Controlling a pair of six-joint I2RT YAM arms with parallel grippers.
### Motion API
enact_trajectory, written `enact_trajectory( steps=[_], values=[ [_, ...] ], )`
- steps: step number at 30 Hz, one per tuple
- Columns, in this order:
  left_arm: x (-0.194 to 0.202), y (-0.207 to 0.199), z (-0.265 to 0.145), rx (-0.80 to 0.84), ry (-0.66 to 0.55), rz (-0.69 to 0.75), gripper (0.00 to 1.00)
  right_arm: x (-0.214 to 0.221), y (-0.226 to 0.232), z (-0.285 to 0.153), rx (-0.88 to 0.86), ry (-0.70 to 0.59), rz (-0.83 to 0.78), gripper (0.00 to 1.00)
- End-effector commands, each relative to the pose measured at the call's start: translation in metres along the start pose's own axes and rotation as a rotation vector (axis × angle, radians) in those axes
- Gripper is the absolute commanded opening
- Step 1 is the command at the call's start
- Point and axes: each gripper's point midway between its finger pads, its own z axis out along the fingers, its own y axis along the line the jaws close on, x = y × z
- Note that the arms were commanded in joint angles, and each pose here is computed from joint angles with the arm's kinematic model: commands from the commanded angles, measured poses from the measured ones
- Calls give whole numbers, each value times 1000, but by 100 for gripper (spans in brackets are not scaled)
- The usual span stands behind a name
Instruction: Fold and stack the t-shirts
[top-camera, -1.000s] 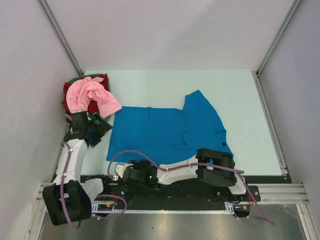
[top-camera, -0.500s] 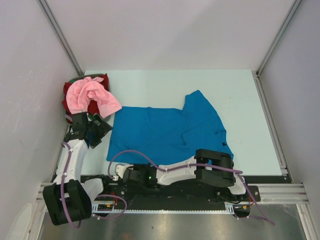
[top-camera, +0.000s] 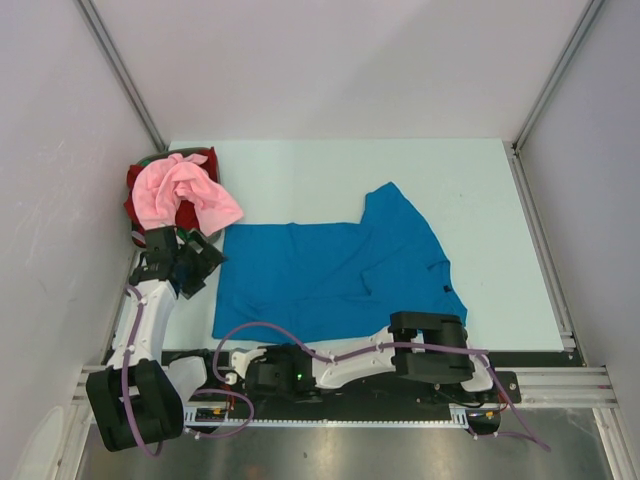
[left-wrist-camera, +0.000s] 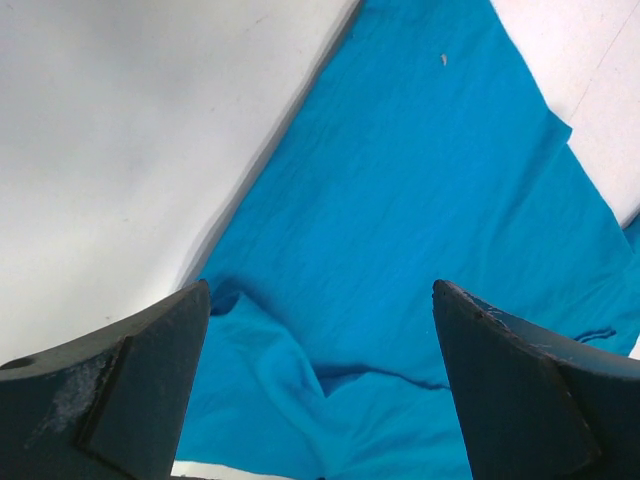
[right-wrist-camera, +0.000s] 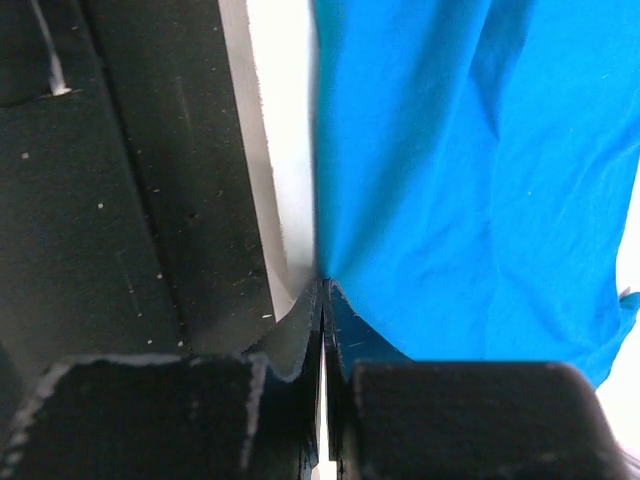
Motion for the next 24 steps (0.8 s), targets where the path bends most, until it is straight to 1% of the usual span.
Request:
enact_trajectory(
  steps=[1,5,6,7,8,9,10,11,13,15,16,17,18,19,20,21,22,23,24],
  values=[
    [-5,-7,-4,46,-26,16,97,22,43,-8,-138,63,-21,0],
    [-6,-8,-6,50,-33,14,97,21,42,-8,-121,58,-14,1],
    [-7,-7,-6,48,-35,13,97,19,37,-8,-101,55,-4,14],
    [-6,-8,-6,53,-32,13,97,18,31,-4,-85,52,17,47],
    [-5,-9,-6,56,-28,17,97,15,27,-4,-69,43,48,56],
    [-6,-10,-7,62,-29,17,97,10,17,-6,-47,29,75,69],
    [-7,-11,-7,64,-30,23,97,4,7,-8,-33,9,113,96],
    [-7,-11,-8,64,-30,26,97,0,-5,-7,-16,0,158,100],
    [-11,-12,-10,64,-45,34,98,-9,-36,-18,36,-32,234,100],
    [-15,-16,-13,68,-52,37,98,-4,-71,-21,83,-24,336,100],
    [-16,-17,-13,72,-52,44,98,-3,-90,-30,101,-29,381,100],
    [-16,-18,-14,74,-51,45,98,6,-104,-32,123,-14,421,99],
    [-18,-20,-14,81,-53,46,98,20,-125,-29,144,14,464,100],
    [-19,-21,-15,86,-53,46,98,29,-142,-36,172,20,523,100],
    [-19,-23,-14,92,-53,47,98,48,-152,-36,204,57,547,100],
    [-18,-23,-13,98,-49,46,98,73,-176,-31,250,100,637,100],
    [-18,-25,-12,108,-45,47,98,85,-193,-39,275,109,697,100],
    [-17,-31,-12,139,-42,53,98,105,-199,-38,289,141,735,100],
    [-17,-32,-11,148,-41,59,98,132,-224,-36,329,172,831,100]
  ],
)
